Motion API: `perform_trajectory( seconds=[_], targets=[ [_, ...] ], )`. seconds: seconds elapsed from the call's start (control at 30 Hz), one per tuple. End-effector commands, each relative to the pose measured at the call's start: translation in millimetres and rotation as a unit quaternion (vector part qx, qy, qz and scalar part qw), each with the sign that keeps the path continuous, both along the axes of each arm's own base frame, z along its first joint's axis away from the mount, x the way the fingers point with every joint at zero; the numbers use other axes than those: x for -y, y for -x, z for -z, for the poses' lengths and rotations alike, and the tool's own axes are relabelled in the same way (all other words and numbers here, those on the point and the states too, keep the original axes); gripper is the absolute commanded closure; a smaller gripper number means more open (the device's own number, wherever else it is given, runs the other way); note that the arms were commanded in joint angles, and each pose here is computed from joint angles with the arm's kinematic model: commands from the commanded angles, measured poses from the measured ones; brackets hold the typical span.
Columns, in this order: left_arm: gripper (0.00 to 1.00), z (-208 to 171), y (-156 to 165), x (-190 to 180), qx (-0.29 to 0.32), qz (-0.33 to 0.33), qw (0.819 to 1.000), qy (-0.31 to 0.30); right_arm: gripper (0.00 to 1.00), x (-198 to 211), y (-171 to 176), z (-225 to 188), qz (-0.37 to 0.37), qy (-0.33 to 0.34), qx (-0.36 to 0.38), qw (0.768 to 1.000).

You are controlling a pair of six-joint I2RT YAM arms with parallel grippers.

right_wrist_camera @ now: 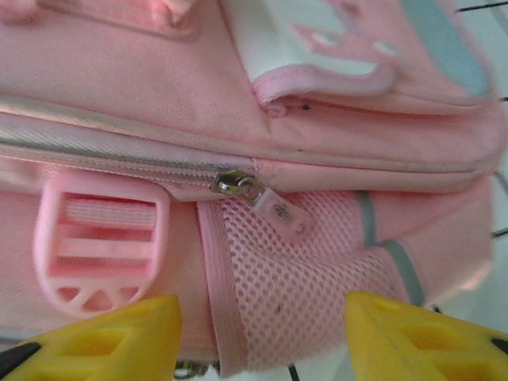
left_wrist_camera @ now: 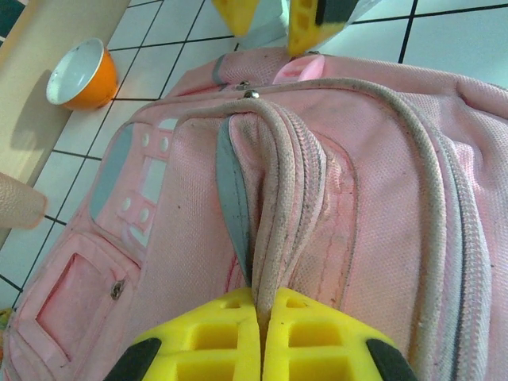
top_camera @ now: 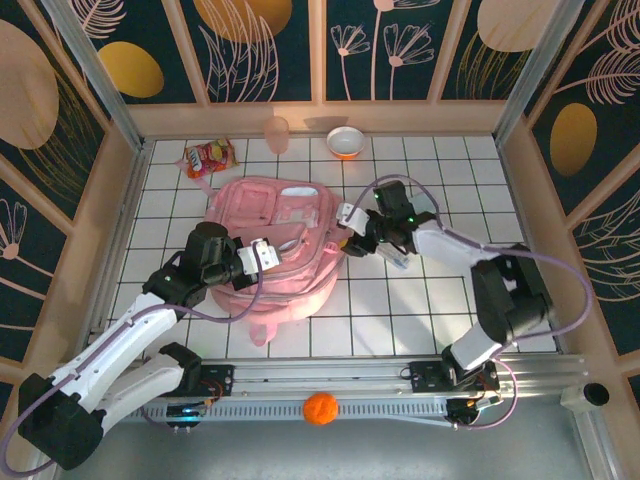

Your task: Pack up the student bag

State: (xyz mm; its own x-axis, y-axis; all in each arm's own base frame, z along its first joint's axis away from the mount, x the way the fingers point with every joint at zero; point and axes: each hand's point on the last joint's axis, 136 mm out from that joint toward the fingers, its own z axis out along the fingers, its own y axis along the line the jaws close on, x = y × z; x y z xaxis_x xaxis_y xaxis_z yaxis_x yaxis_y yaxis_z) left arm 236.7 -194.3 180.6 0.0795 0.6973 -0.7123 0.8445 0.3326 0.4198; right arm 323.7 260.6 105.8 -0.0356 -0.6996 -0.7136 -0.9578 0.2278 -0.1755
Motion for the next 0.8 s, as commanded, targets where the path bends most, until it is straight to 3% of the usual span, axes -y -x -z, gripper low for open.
perform_trajectory(
  seconds=[0.0,0.77],
  targets=[
    [1.0,-48.6,-3.0,13.9,0.068,0.035,0.996,0.05,0.44,-9.9,8.8,0.5,-0.073,-0.02,-0.037,0.996],
    [1.0,-48.7,-4.1,18.5,0.078,0.045,0.994,0.06,0.48,-37.7,9.4,8.9,-0.122,-0.068,-0.208,0.968]
  ],
)
